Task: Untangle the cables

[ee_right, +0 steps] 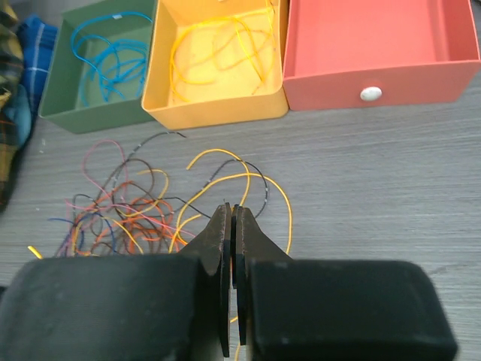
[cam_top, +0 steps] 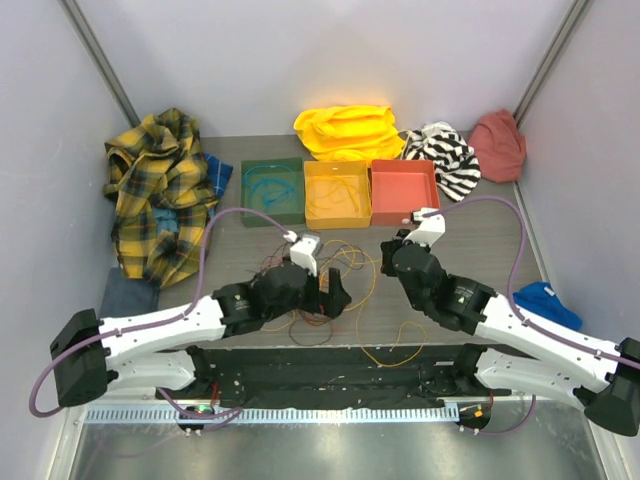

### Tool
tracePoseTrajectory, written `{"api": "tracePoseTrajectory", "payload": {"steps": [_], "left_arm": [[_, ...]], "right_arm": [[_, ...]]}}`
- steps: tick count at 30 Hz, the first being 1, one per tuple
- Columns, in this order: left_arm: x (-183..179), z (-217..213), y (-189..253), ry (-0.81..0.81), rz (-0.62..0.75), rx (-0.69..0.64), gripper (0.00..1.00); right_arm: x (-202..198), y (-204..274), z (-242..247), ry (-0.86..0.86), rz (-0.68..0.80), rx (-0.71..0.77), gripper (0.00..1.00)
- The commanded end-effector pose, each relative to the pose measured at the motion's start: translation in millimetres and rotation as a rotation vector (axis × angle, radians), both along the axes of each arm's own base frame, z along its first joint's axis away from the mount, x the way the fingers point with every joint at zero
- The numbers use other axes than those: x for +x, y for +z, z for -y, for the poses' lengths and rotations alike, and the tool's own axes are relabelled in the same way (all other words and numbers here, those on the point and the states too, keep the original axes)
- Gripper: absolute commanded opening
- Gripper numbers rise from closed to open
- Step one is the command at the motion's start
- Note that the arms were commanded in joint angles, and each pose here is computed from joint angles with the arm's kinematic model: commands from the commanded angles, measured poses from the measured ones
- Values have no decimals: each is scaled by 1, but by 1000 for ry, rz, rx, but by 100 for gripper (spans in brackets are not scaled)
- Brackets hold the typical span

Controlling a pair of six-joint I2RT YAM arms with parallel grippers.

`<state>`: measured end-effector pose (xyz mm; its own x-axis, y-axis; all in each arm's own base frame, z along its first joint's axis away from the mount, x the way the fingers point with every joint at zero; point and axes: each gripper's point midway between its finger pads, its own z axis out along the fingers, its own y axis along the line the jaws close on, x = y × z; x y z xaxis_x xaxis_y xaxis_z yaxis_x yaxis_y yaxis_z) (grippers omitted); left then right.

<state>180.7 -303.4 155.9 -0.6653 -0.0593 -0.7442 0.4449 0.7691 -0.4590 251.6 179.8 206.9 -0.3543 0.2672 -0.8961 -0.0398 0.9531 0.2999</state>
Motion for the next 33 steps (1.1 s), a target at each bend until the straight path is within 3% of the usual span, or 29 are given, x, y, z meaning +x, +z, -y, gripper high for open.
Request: {"api": "tracePoseTrajectory", "payload": {"steps": [1,5,7,12,16,25,33], "left_arm": [[-42,48,12,-244,94,-61,100],[-75,71,-5,-379,128,-3,100],[-72,77,-16,-360,100,14,100],[-56,82,-21,-273,117,24,100],[-40,79,5,-179,209,-108,100],[-5,87,23,-82,427,-174,100],[36,79,2,29,343,-217,98]], "right_arm": [[4,32,-3,-9,55,79,1],[4,22,2,-20,37,74,1],[5,20,5,-28,36,86,1],[0,35,10,-20,67,128,1],[-8,66,11,26,122,198,1],[-23,105,0,129,146,332,1],[-38,139,0,193,178,429,1]]}}
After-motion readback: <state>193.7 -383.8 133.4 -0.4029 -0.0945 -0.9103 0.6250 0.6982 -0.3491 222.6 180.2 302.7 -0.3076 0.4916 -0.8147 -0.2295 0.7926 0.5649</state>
